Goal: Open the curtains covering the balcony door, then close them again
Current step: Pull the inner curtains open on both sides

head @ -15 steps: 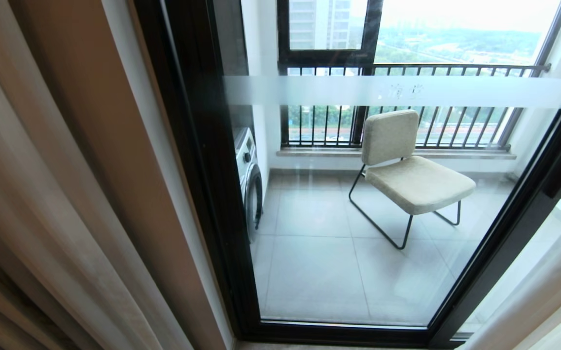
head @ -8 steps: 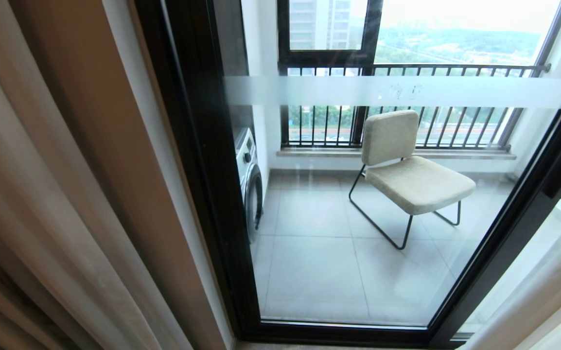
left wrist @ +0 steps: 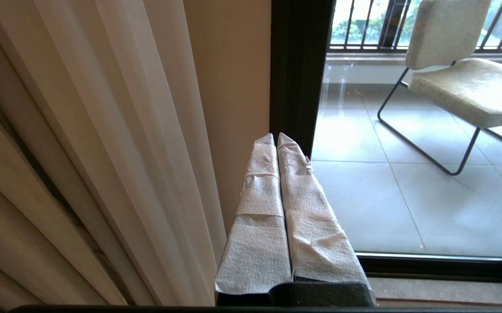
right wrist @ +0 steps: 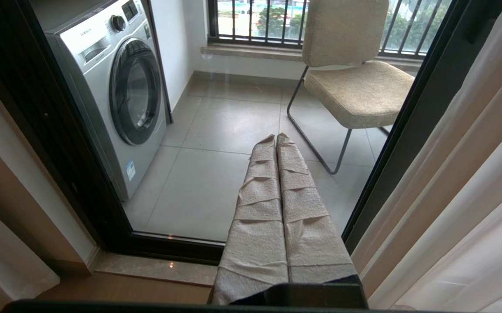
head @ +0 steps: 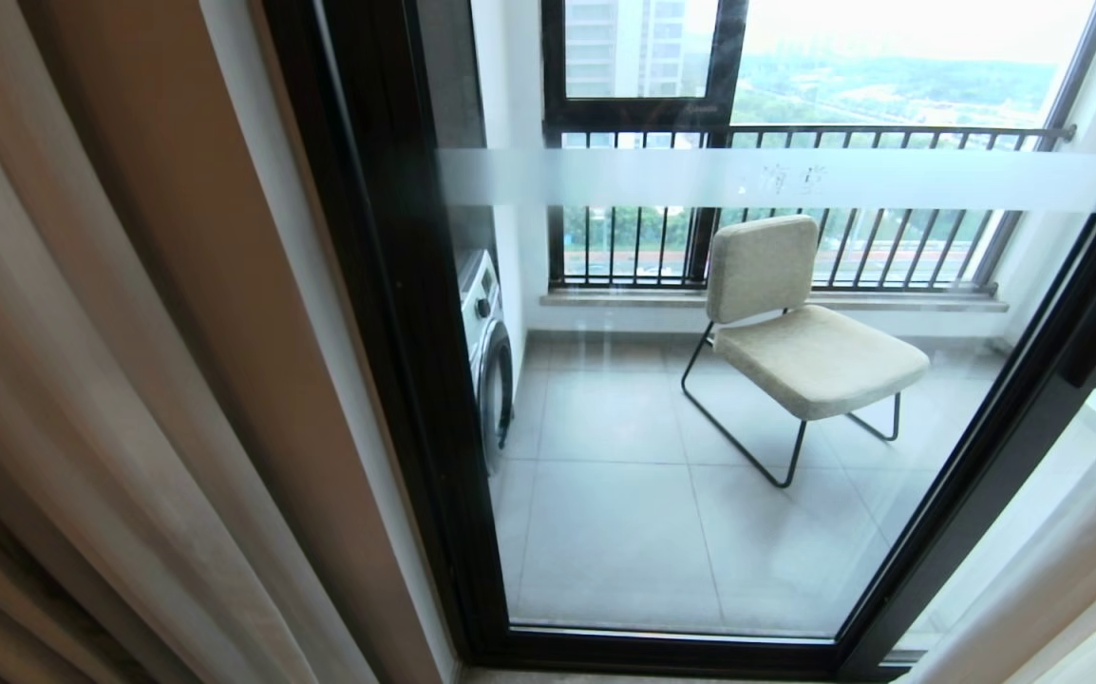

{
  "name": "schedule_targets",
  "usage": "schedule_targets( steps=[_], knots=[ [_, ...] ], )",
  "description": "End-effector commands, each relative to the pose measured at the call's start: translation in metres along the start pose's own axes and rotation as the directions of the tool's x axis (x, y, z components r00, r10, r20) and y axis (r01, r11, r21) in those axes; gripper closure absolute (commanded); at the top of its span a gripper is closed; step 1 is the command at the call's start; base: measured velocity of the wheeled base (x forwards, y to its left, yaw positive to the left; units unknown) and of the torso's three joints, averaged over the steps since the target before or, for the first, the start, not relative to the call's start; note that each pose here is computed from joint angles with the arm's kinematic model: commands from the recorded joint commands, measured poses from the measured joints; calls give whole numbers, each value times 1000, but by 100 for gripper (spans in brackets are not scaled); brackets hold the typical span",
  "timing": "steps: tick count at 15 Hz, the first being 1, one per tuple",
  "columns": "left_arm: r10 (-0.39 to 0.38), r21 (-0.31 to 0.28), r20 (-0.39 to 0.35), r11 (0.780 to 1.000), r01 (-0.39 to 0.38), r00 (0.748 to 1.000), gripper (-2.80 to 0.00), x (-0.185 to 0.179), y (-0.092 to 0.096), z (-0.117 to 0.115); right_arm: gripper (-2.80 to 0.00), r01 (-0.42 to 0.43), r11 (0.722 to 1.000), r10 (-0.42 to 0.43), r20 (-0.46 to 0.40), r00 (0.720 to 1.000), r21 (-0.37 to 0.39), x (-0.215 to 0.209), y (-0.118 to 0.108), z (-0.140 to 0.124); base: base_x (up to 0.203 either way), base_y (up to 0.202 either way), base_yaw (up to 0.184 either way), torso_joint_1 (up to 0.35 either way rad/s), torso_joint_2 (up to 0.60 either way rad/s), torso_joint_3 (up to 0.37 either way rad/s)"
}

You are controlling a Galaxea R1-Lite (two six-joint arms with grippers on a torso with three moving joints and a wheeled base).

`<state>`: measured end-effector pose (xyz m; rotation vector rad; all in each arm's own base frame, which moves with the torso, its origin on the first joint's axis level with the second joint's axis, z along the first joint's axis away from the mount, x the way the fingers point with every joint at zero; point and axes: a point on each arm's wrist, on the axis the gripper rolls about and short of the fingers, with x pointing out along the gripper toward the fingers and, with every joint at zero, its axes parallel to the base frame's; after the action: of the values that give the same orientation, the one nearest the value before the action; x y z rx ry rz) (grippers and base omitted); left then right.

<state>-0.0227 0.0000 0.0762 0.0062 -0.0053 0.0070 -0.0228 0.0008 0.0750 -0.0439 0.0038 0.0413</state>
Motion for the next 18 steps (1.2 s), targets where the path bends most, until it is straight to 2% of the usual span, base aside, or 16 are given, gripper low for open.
schedule_targets(
  steps=[1, 18],
  knots=[
    [1, -2, 1, 1000, -1, 1000, 0, 0, 0, 0, 0, -2, 1000, 2, 0, 1000, 0, 0, 0, 0, 0, 0, 0, 0, 0, 0],
    [-1, -6, 1, 1000, 1, 1000, 0, 0, 0, 0, 0, -2, 1000, 2, 0, 1000, 0, 0, 0, 0, 0, 0, 0, 0, 0, 0]
  ],
)
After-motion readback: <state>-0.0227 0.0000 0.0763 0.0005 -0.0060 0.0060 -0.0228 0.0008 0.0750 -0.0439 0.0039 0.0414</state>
